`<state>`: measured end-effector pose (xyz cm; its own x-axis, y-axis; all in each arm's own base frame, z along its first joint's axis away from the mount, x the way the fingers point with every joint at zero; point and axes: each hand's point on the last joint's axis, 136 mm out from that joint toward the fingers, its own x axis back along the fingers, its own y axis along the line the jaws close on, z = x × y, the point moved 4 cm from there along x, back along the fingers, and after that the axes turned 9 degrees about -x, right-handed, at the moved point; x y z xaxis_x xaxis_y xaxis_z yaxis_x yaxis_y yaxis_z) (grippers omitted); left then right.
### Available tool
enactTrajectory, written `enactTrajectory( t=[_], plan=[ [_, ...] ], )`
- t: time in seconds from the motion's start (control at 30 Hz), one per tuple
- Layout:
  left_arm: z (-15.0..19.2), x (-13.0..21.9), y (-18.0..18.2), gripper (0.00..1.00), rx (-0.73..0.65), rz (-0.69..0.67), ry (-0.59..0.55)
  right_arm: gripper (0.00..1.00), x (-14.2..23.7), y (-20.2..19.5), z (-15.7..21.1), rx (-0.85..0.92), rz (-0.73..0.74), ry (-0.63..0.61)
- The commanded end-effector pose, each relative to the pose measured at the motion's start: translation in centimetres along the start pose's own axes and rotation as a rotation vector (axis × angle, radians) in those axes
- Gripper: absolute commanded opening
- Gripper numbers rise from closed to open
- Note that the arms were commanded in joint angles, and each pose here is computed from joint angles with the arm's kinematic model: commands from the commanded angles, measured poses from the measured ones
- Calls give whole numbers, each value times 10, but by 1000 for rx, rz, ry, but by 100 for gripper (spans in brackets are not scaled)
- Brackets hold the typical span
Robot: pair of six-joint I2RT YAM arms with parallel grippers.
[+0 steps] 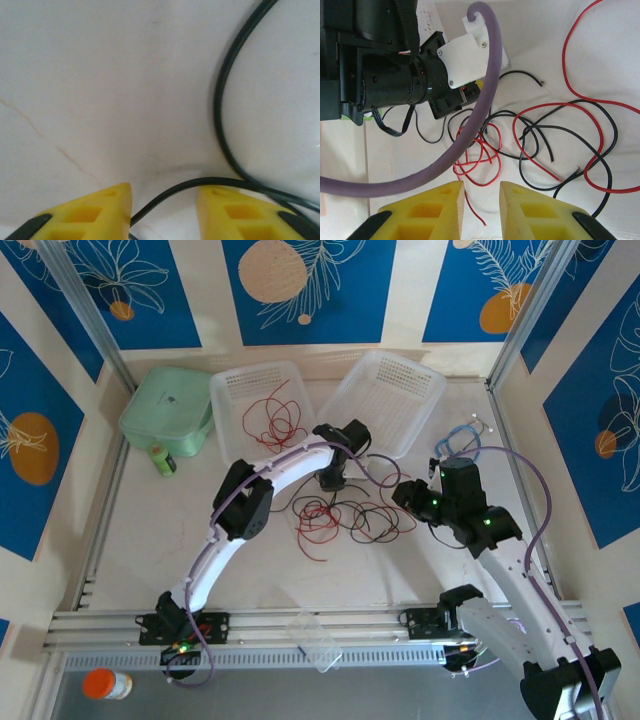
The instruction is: Untangle the cables
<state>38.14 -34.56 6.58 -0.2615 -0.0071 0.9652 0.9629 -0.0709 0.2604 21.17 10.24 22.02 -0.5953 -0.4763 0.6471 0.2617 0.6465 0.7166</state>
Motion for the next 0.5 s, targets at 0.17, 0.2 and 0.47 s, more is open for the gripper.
enactTrajectory(
  t=[0.17,0.2,0.47],
  plan=[
    [10,-36,6,0,44,-8,65,25,-1,-1,2,11,-7,26],
    [11,-35,7,0,45,-10,68,25,-1,-2,3,9,-6,28],
    [10,-7,20,0,53,-91,64,24,7,-2,5,8,-16,17]
  ],
)
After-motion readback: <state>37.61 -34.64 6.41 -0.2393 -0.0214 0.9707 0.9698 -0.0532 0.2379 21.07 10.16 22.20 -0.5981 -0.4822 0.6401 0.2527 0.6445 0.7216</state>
